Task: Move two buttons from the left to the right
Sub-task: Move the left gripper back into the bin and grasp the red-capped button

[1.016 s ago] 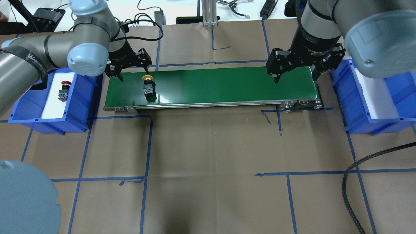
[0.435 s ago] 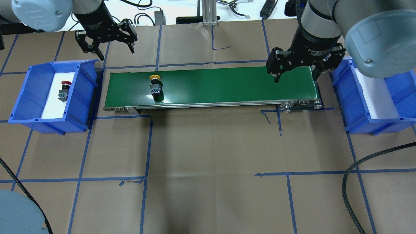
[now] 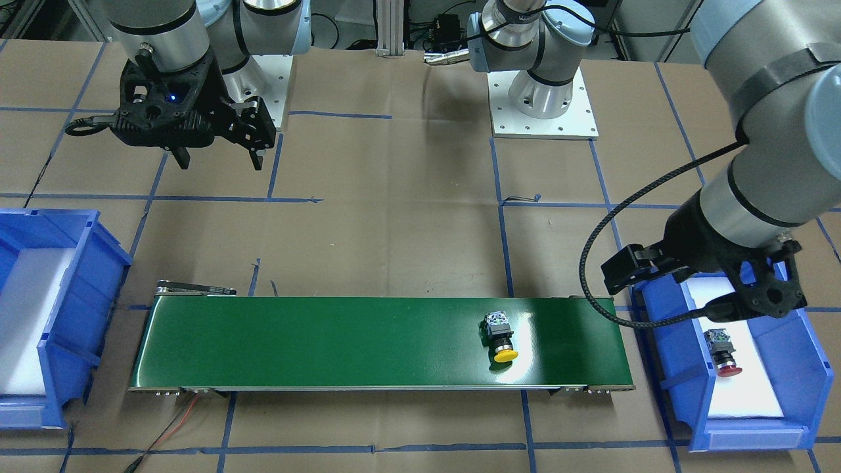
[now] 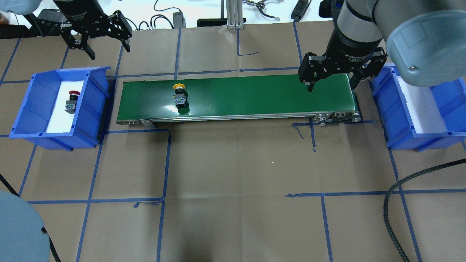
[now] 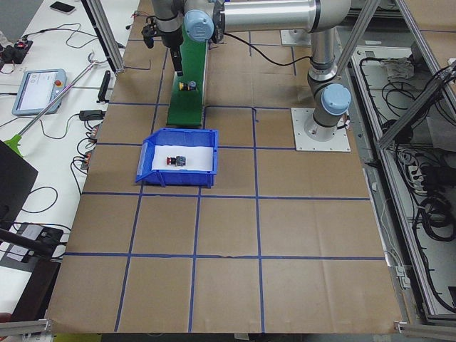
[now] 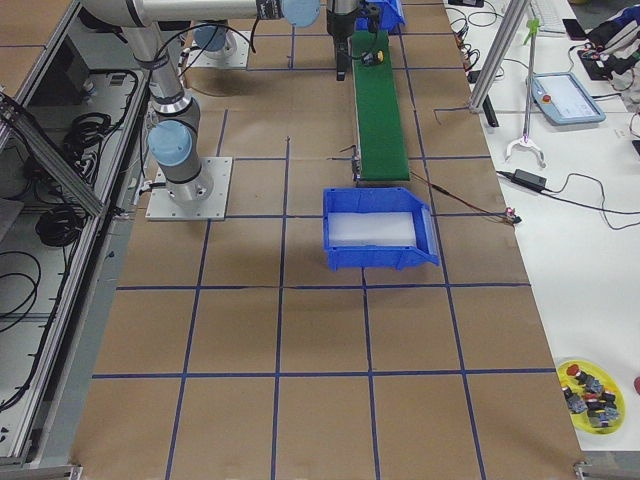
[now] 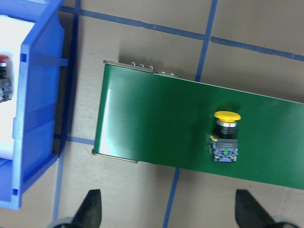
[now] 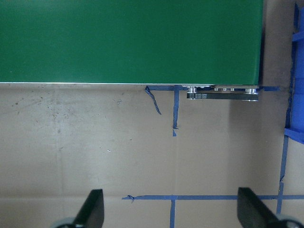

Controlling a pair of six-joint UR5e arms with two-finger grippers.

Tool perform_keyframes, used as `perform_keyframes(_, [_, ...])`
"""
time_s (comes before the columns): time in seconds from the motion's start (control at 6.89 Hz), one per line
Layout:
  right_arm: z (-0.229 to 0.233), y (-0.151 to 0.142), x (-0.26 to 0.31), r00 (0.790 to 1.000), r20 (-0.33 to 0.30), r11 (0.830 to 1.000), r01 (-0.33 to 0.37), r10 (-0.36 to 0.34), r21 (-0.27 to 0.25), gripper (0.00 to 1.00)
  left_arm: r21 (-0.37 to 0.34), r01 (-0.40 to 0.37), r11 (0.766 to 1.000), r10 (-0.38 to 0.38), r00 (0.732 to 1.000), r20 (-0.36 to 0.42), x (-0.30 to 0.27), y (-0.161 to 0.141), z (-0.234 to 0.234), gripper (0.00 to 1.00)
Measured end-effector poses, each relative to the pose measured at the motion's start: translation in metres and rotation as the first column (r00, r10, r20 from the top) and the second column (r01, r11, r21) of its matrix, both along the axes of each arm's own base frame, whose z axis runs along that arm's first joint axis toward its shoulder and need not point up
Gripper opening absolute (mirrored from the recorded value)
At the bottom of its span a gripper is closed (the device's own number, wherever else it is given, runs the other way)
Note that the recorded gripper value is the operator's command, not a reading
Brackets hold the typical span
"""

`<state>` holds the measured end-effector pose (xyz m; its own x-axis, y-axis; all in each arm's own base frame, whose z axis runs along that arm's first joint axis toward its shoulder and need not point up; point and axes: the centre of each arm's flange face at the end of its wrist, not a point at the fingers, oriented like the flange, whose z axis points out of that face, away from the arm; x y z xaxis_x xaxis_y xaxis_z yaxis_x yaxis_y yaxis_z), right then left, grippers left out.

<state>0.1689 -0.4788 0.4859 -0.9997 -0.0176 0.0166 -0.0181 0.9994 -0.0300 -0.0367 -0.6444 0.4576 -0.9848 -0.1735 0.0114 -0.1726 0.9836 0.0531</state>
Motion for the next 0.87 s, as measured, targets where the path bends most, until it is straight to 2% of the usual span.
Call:
perform_keyframes(0.44, [0.0,0.0,0.0,1.0,0.0,1.0,0.001,-0.001,0.0,1.0,0.009,0.054,0.999,-0.054,0.999,-0.009,0.099,-0.004,-0.009,1.0])
perform_keyframes(0.87, [-0.001,0.0,0.0,1.0,0.0,1.0,0.001,-0.001,0.003,1.0,0.035,0.084,0.996,-0.083,0.996,-0.025,0.208,0.0,-0.041,1.0])
